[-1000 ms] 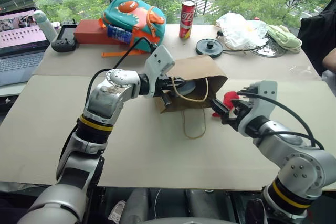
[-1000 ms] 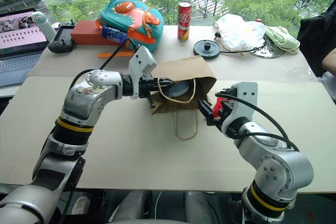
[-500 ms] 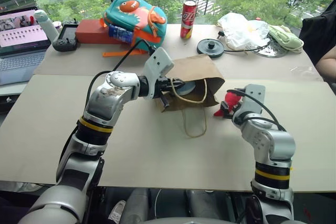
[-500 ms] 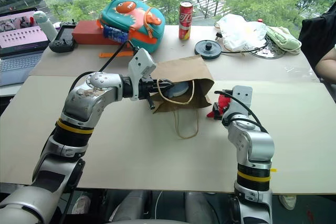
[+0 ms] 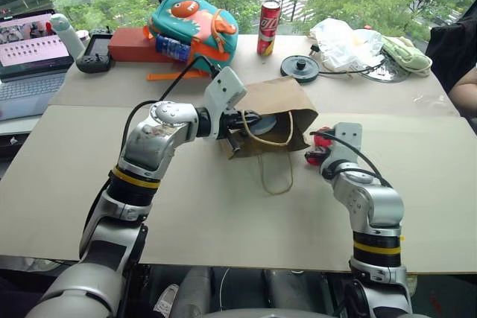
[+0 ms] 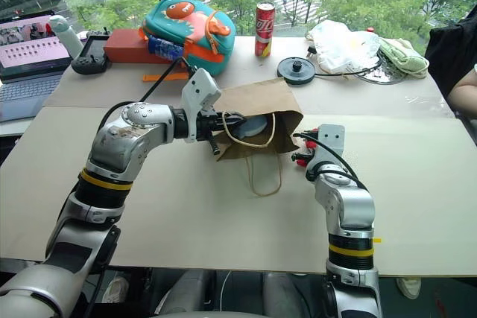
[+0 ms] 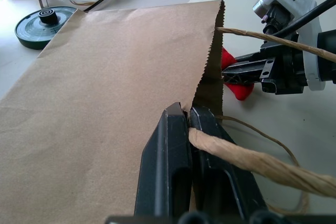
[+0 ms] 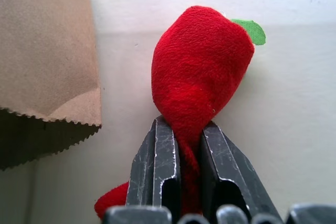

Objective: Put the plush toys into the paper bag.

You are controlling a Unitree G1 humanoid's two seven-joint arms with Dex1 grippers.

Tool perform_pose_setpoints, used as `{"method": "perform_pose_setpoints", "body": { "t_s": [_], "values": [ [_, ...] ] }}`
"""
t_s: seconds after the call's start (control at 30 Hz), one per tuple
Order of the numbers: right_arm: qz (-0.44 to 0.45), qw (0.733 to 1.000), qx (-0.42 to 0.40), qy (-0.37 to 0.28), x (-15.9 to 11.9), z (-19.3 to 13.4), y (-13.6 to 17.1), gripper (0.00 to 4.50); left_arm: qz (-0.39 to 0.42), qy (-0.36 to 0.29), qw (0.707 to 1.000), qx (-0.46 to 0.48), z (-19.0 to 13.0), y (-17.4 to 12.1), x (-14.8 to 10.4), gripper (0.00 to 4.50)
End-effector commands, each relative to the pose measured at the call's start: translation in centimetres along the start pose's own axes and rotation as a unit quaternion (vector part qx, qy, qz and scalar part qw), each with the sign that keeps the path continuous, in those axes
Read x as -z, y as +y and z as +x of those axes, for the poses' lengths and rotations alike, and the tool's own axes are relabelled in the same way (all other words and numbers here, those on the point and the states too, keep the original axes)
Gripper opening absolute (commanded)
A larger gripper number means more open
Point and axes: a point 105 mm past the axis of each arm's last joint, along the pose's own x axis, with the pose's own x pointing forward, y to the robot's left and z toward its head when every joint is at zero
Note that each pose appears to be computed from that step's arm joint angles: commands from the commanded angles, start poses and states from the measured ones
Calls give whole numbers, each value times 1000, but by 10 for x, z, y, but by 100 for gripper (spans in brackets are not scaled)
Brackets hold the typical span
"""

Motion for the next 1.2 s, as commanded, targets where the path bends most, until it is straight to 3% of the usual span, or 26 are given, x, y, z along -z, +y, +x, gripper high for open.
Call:
{"method": "perform_pose_setpoints", "body": {
  "t_s": [0.03,0.17,0.3,0.4,0.5,0.57,0.73,0.93,1.2],
  "values": [
    [26,998,28,-56,-25,-12,-15,66,22,-19,1000,-3,-3,0,-13,18],
    [15,994,35,-99,-48,-40,-30,66,20,-20,1000,-2,-2,-1,-12,18],
    [5,995,-6,-100,-53,-73,-36,66,17,-21,1000,-6,-2,0,-12,18],
    [14,991,-97,-89,-52,-92,-15,66,14,-21,1000,-6,-2,0,-11,18],
    [9,973,-221,-62,-41,-110,29,66,6,-23,1000,-4,-1,0,-12,18],
    [6,967,-251,-51,-35,-115,42,66,-2,-26,1000,-5,0,0,-13,18],
    [16,955,-295,-11,-21,-109,88,66,-2,-27,1000,-6,1,1,-15,18],
    [31,970,-240,-15,-25,-66,102,66,2,-27,1000,1,2,-2,-16,18],
    [88,974,-181,-101,-82,-9,100,66,3,-25,1000,10,4,-6,-14,18]
  ]
}}
